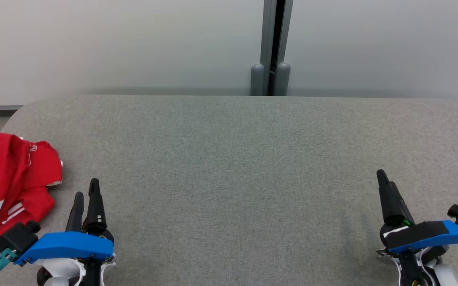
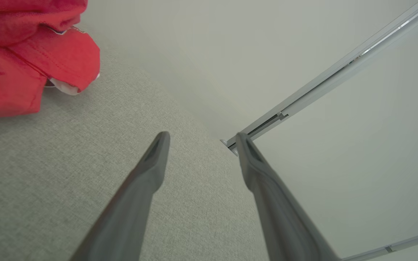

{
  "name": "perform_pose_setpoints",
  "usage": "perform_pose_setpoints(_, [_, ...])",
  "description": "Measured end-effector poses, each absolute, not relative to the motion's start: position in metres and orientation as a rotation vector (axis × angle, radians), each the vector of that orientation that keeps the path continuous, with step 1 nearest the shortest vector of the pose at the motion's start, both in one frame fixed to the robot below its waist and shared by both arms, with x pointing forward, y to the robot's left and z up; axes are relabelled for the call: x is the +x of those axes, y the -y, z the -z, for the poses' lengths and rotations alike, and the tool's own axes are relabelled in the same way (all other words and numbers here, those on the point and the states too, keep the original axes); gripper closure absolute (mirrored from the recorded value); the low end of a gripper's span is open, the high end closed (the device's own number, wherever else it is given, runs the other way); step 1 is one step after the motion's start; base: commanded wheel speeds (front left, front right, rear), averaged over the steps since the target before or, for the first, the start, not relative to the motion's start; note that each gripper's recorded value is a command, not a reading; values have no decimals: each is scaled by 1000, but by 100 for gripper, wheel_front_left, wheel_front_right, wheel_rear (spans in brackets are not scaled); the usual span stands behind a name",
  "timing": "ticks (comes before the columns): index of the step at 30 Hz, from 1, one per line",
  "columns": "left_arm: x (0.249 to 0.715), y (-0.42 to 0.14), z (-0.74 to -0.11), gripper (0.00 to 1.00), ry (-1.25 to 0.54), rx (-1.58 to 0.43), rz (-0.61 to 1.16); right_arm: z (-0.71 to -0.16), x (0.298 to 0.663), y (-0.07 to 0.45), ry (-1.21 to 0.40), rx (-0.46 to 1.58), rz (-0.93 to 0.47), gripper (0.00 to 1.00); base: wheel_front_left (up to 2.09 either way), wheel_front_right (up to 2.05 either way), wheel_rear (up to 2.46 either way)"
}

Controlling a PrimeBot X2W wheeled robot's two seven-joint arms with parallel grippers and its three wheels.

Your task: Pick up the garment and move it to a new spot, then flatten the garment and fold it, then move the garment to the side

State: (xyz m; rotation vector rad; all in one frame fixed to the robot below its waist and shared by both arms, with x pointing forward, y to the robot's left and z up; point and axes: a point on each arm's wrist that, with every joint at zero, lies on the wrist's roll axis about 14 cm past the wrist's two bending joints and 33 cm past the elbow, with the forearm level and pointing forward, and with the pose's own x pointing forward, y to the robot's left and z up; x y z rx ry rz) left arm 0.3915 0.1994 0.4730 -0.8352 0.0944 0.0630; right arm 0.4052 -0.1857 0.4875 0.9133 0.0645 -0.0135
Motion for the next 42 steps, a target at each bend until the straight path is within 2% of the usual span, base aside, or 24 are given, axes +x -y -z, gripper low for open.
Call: perform_pose_setpoints(42, [374,-192,-452,0,-132,-332,-5,-465,395,171,-102,421,-49,0,0,0,0])
